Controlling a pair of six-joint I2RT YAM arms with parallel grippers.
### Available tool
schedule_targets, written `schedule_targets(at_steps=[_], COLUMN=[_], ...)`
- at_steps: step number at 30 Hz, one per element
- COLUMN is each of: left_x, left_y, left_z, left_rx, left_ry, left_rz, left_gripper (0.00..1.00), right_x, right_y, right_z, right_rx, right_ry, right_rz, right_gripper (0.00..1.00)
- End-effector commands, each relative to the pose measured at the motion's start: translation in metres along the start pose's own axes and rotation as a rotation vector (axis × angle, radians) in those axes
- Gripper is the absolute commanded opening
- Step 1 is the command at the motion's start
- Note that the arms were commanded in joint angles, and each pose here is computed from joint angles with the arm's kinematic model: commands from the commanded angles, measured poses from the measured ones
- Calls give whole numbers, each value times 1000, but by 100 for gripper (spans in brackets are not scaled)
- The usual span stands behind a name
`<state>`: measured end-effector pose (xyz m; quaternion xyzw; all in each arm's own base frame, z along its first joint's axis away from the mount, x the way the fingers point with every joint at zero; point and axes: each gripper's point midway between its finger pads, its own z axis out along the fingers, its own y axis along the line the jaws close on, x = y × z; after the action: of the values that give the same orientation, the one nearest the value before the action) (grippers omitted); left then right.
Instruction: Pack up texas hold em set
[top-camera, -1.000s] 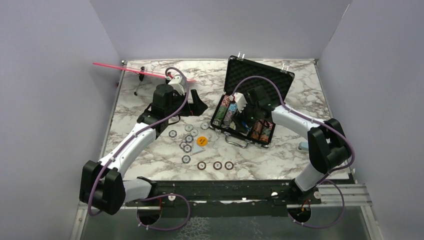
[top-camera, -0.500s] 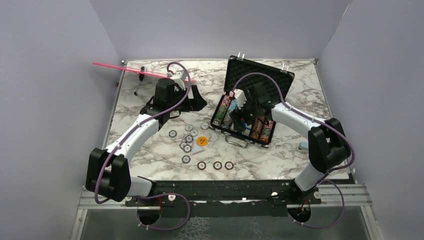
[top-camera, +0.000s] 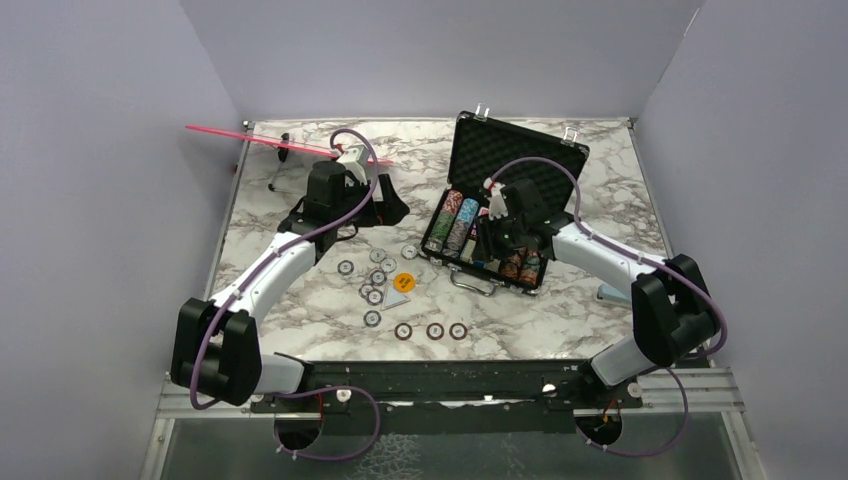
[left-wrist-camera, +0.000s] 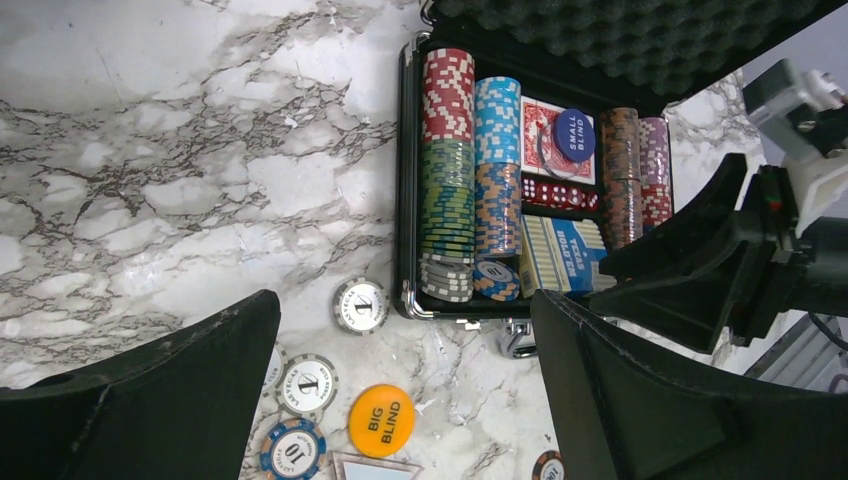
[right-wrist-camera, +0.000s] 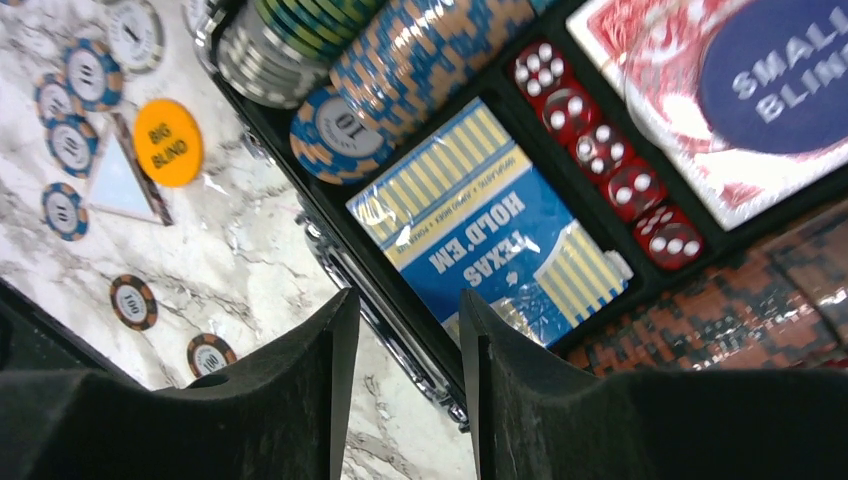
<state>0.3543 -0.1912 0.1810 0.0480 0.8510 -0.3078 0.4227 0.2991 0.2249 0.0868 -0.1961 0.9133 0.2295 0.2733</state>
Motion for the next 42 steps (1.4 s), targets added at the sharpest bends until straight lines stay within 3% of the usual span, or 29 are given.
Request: schedule_targets(at_steps=[1,12,23,29,36,42], left_x=[-14,-15,-17,-19,-21,-20], left_y=[-5,-3,-1,1,2,2], left_z=[-10,-13,-15,-17,-18,-20], left_rx=[12,-2,-12,-16,-17,-19], left_ry=[-71,-76,-83,-86,-91,-94], left_rz=[25,28,30,29,27,26], left_gripper=[99,99,99,99,99,99], right_x=[11,31,30,5,-38,-56], right_y=[-10,-37,-39,-25,-32,-47], right_z=[2,17,23,10,-17,-15], right_rx=[92,289,435,415,491,547], right_ry=[9,80,79,3,-173,-198], right_rz=[35,34,22,56,98,125], right_gripper=[44,37,40,43,52,60])
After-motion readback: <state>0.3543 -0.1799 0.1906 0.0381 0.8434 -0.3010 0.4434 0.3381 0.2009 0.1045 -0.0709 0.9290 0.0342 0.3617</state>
